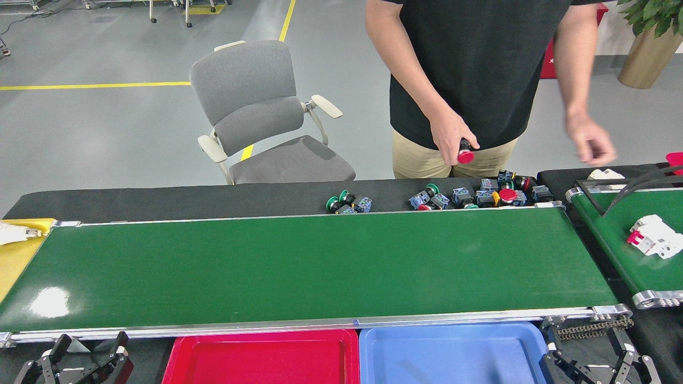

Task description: Pick switch part from conveyor to tray

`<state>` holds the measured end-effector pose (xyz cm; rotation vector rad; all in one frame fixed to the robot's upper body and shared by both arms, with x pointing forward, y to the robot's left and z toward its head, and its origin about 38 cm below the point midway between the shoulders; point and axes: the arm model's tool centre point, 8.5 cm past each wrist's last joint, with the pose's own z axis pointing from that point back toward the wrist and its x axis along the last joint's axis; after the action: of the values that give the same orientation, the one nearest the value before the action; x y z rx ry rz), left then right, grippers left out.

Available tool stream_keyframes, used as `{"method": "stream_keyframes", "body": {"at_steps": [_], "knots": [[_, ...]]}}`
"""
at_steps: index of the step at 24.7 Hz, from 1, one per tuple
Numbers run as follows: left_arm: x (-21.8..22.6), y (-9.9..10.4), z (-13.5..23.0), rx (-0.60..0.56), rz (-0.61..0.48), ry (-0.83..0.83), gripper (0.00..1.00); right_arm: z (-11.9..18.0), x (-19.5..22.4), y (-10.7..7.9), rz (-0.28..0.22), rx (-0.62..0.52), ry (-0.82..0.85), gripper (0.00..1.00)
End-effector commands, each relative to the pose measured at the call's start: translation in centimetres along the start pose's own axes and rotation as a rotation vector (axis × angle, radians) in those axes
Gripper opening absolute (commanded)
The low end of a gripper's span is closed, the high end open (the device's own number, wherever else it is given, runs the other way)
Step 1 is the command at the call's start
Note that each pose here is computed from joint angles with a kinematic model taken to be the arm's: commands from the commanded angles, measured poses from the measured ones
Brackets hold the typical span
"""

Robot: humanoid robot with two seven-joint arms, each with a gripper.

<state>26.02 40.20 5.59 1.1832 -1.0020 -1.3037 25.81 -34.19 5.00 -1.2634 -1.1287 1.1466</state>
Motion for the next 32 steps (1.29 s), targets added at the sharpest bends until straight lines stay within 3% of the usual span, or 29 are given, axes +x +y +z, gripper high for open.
{"method": "stream_keyframes", "body": {"at_steps": [1,15,21,32], "knots": [[-0.1,0.4,0.0,0.016,-0.003,0.003,1.0,-0.1,-0.2,-0.6,0.003,-0.023,0.004,1.0],[-0.1,0.6,-0.3,0.027,0.006,0.004,1.0,-0.9,0.0,-0.5,-0.005,0.029,-0.01,1.0],[-0.1,0.7,-0.3,0.029,0.006,0.007,1.0,-4.0,0.0,-1.5,-0.015,0.0,-0.001,1.0],[0.0,0.9,-0.3,0.065,0.011,0.008,1.0,-9.8,-2.2,-0.4,-0.019,0.118,0.024,1.0]]}}
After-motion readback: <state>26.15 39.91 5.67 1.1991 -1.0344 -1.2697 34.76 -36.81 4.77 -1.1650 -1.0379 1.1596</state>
